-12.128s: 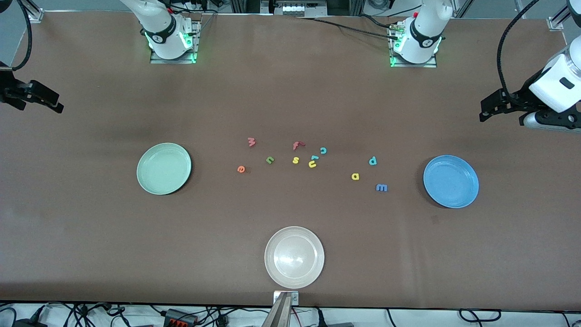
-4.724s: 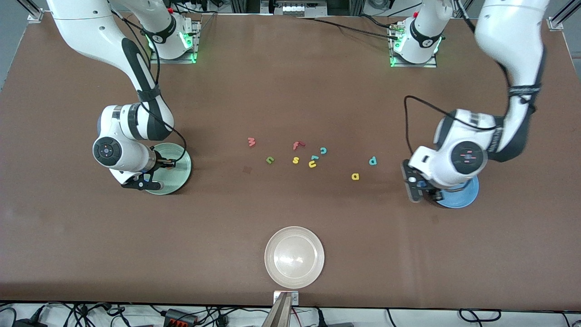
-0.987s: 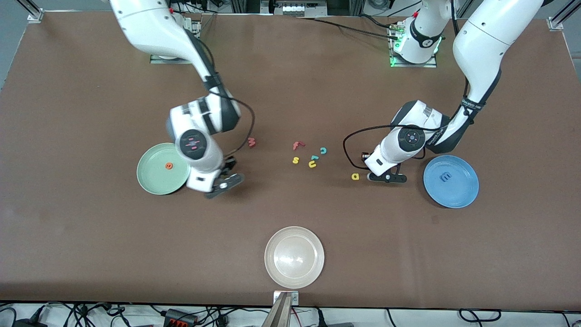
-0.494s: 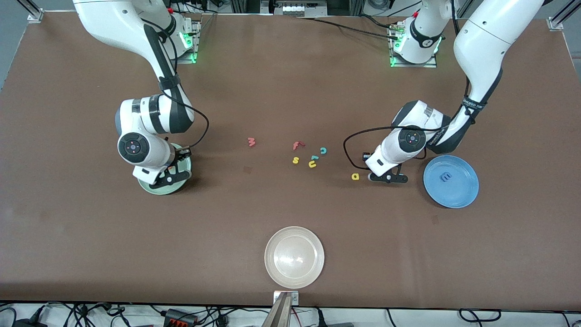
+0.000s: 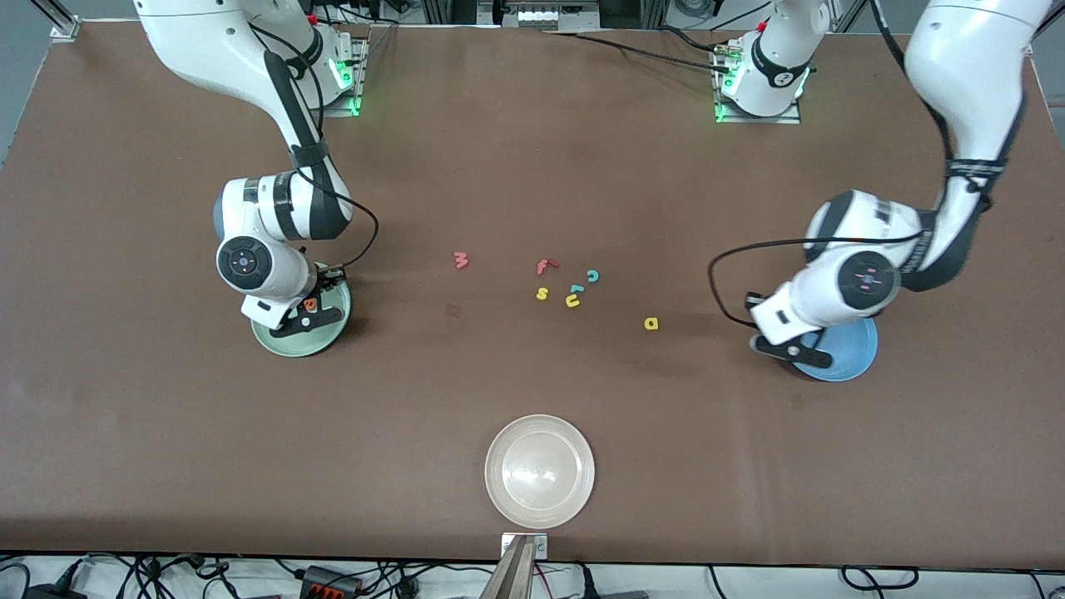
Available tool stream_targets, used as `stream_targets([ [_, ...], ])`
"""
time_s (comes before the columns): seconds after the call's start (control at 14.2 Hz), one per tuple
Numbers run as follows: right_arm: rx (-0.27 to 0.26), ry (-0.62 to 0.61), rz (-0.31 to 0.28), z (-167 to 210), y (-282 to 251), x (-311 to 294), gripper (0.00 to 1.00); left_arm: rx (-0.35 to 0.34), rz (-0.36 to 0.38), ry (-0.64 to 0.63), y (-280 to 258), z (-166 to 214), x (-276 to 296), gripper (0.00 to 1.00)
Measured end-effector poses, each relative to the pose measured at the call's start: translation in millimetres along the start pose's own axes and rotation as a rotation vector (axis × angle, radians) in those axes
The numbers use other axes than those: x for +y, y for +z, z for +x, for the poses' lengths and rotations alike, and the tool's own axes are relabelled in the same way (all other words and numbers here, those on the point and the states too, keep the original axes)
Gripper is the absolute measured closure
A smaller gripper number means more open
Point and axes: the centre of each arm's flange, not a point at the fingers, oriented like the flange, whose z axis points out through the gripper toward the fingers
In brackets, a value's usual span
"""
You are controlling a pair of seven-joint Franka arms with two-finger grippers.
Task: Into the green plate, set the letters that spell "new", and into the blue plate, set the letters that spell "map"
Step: 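Place the u on the green plate while the left gripper places the p, then grasp the pink w with the right gripper while the left gripper grasps the yellow d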
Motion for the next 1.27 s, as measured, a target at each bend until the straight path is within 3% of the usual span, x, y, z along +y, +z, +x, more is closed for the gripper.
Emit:
stream_targets([
  [0.07,0.006,0.002,-0.005,2,5,0,0.74,-0.004,0.019,0.023,4,-3,-18,0.71],
  [0.14,0.009,0.006,-0.007,3,8,1,0.68,-0.015,0.038,0.041,12,-5,-29,0.71],
  [0.42,0.052,0.033,-0.002,13,-21,-9,0.32,-0.043,0.032,0.063,57,-4,-43,0.70],
  [0.49,0.064,0.041,0.006,15,-36,-22,0.18,-0.045,0.023,0.060,63,-4,-45,0.69],
  [0.63,0.092,0.051,0.055,16,-58,-72,0.00,-0.037,0.020,0.064,60,-2,-43,0.52],
  [0.99,0.128,-0.121,0.046,-6,-52,-231,0.00,0.027,0.001,0.178,2,20,34,0.04],
  [1.2,0.153,-0.119,0.023,-12,-31,-272,0.00,0.057,-0.022,0.230,-19,28,80,0.00],
  [1.27,0.156,-0.120,0.018,-11,-24,-273,0.07,0.057,-0.043,0.222,-15,30,97,0.00],
])
